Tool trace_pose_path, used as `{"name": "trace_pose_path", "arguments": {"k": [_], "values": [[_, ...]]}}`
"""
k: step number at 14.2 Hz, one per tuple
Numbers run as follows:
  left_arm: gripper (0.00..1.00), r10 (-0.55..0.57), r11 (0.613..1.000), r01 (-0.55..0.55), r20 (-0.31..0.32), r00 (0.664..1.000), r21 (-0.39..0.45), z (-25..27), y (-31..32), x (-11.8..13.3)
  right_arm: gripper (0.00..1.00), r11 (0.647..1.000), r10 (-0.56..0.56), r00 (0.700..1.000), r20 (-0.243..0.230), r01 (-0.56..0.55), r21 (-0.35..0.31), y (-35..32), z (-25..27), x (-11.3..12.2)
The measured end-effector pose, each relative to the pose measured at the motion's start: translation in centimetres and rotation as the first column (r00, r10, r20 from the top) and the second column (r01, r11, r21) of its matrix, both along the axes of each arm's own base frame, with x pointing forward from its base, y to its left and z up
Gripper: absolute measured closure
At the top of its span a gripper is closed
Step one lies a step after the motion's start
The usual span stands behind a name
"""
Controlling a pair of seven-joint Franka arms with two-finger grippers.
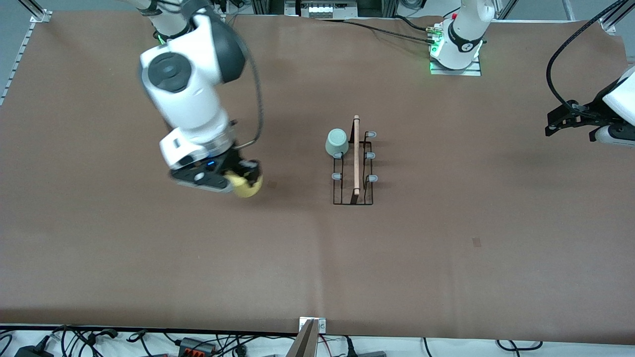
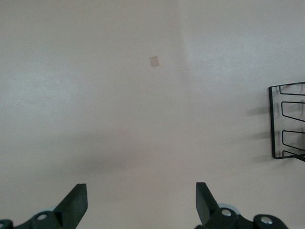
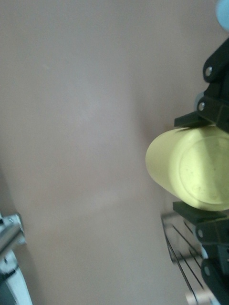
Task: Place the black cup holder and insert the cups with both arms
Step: 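Carry the yellow cup to the rack and lower it onto a peg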
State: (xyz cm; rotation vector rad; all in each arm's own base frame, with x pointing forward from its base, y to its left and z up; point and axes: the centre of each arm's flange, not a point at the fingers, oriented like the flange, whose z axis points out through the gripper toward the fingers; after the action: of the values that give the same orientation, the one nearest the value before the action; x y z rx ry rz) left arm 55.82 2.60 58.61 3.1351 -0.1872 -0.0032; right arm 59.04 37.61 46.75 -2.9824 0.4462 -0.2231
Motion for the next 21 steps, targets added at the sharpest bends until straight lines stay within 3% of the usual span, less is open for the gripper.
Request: {"name": "trace_pose_path", "arguments": {"k": [4,9,15,21], "values": [[0.0,0.0,1.0,0.0,0.0,1.0,0.0,0.0,0.0,0.0,0.33,0.996,-0.075,0.997,-0.018,0.076,0.056,9.3,-3.7,-2.8],[0.0,-0.001,1.0,0.001,0.0,1.0,0.0,0.0,-0.1,0.0,0.33,0.989,-0.077,0.996,0.037,0.071,0.131,12.3,-6.3,-2.4],[0.0,-0.002,1.0,0.002,0.003,1.0,0.0,0.2,-0.1,0.0,0.33,0.987,-0.064,0.997,0.041,0.057,0.151,15.2,-11.5,-3.4],[0.0,-0.004,1.0,0.004,0.005,1.0,0.0,0.2,-0.2,0.0,0.33,0.989,-0.061,0.998,0.028,0.056,0.136,15.6,-13.3,-3.8]]}}
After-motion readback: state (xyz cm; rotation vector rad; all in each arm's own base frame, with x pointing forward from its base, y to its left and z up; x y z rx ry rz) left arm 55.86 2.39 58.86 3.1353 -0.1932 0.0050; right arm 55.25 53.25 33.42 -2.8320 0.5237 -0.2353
